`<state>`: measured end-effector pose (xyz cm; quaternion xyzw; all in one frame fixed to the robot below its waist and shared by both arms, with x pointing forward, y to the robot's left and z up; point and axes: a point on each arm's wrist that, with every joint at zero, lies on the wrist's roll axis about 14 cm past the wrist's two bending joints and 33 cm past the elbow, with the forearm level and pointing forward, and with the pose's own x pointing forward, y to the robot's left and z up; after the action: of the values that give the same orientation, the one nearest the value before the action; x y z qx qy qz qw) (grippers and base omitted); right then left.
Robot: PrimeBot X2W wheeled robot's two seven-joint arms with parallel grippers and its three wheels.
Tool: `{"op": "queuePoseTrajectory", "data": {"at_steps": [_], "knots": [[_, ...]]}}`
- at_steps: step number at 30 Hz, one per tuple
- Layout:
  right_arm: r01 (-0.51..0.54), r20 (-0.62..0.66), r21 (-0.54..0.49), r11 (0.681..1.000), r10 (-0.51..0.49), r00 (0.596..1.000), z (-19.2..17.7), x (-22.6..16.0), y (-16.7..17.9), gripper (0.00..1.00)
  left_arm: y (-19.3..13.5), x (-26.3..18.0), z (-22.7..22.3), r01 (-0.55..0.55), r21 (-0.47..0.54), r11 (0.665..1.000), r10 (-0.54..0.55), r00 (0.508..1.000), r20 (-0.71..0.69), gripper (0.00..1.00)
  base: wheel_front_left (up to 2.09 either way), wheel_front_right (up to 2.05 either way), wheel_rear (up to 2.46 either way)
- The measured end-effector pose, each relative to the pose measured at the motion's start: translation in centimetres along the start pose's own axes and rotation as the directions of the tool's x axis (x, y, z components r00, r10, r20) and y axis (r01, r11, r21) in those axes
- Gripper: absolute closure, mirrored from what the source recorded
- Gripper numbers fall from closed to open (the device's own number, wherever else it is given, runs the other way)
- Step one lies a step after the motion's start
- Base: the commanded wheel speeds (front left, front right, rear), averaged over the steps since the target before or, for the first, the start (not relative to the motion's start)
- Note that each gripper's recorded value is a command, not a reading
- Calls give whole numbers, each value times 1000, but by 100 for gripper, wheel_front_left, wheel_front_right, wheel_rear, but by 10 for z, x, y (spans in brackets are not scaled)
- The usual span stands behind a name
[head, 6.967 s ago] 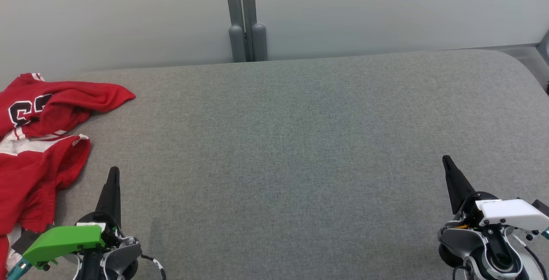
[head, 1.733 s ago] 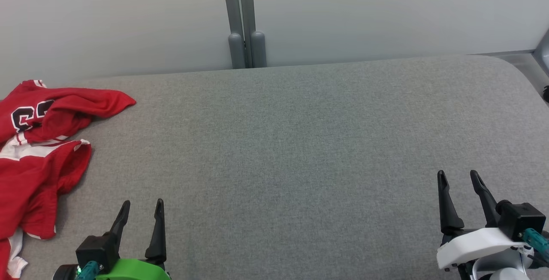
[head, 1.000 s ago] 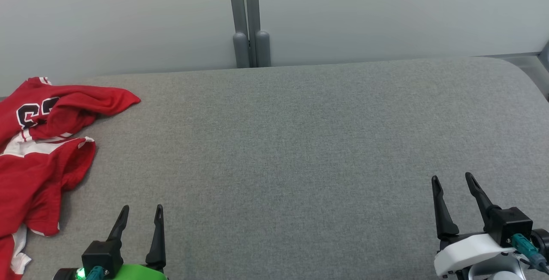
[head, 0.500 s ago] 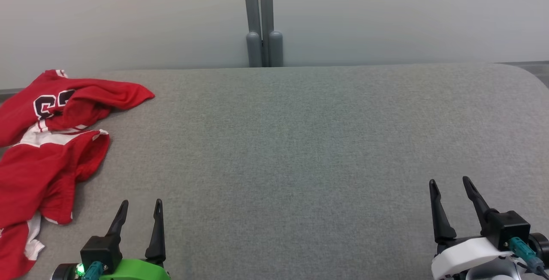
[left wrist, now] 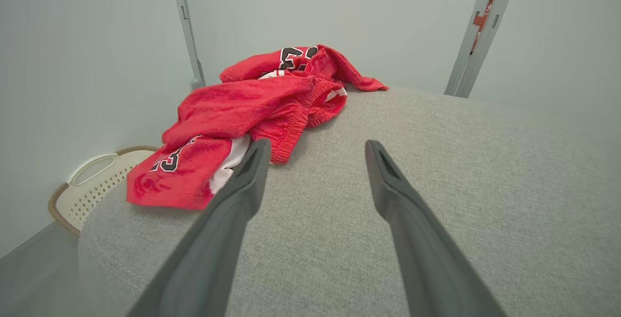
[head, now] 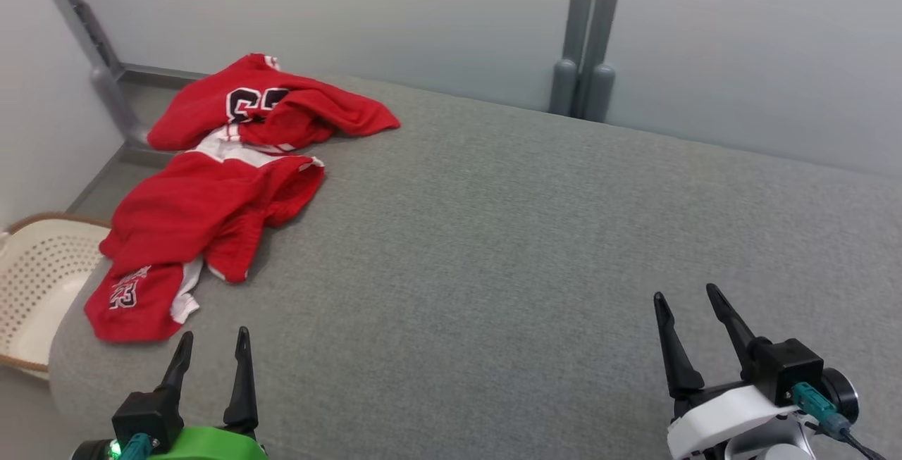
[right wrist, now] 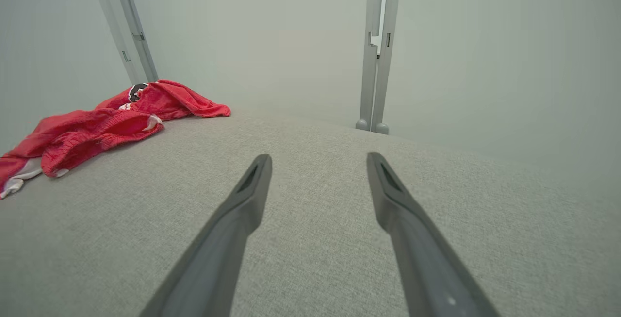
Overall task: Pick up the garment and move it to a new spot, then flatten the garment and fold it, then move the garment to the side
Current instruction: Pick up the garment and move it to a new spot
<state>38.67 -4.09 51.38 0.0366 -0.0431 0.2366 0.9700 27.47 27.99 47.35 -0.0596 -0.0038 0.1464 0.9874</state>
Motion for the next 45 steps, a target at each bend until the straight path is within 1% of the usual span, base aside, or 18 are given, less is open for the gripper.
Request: {"op": "queuePoseTrajectory", "data": {"at_steps": [5,9,13,16,19,22,25,28,32,35,36,37,38,40,42,43,45], "knots": [[-102,-3,11,995,102,995,-2,14,33,0,25,-15,8,-84,-13,996,84,996,30,0,0,0,0],[-129,-3,8,992,129,992,-3,20,37,0,32,-11,15,-105,-20,994,106,993,45,0,0,0,0],[-160,31,-28,987,161,986,6,37,33,0,22,20,25,-71,-14,997,71,996,56,0,0,0,0],[-177,55,-61,982,180,982,11,53,26,0,15,47,16,-28,36,999,28,1000,-8,0,0,0,0],[-183,95,-81,980,190,977,19,73,17,0,18,85,23,-19,64,998,23,998,-52,0,0,0,0],[-175,99,-77,982,182,978,12,86,5,0,24,117,14,-31,74,997,42,989,-141,0,0,0,0],[-161,66,-59,985,165,984,-10,91,-8,0,33,139,-10,-52,88,995,73,962,-262,0,0,0,0],[-136,25,-35,990,137,990,-33,93,-22,0,40,156,-41,-76,95,993,107,918,-381,0,0,0,0],[-77,-37,-11,997,76,996,-62,85,-46,0,51,163,-87,-110,144,983,170,833,-527,0,0,0,0],[-24,-69,-5,1000,23,997,-74,76,-63,0,45,166,-115,-118,136,984,176,779,-602,0,0,0,0],[-6,-80,-3,1000,6,997,-78,72,-68,0,43,168,-122,-119,137,983,178,768,-615,23,0,0,0],[9,-90,-3,1000,-10,996,-80,68,-73,0,43,170,-126,-122,145,982,187,759,-623,67,0,0,0],[24,-100,-4,1000,-24,995,-83,64,-77,0,44,171,-130,-116,156,981,190,750,-634,100,0,0,0],[60,-111,-3,998,-60,992,-84,56,-86,0,38,177,-138,-101,151,983,177,728,-662,100,0,0,0],[75,-118,1,997,-75,990,-84,51,-88,0,36,178,-138,-90,149,985,168,728,-665,100,0,0,0],[81,-121,5,997,-80,989,-83,48,-87,0,35,178,-136,-83,144,986,158,731,-664,100,0,0,0],[94,-123,17,995,-91,988,-81,43,-84,0,27,181,-130,-67,115,991,126,755,-643,100,0,0,0]]}}
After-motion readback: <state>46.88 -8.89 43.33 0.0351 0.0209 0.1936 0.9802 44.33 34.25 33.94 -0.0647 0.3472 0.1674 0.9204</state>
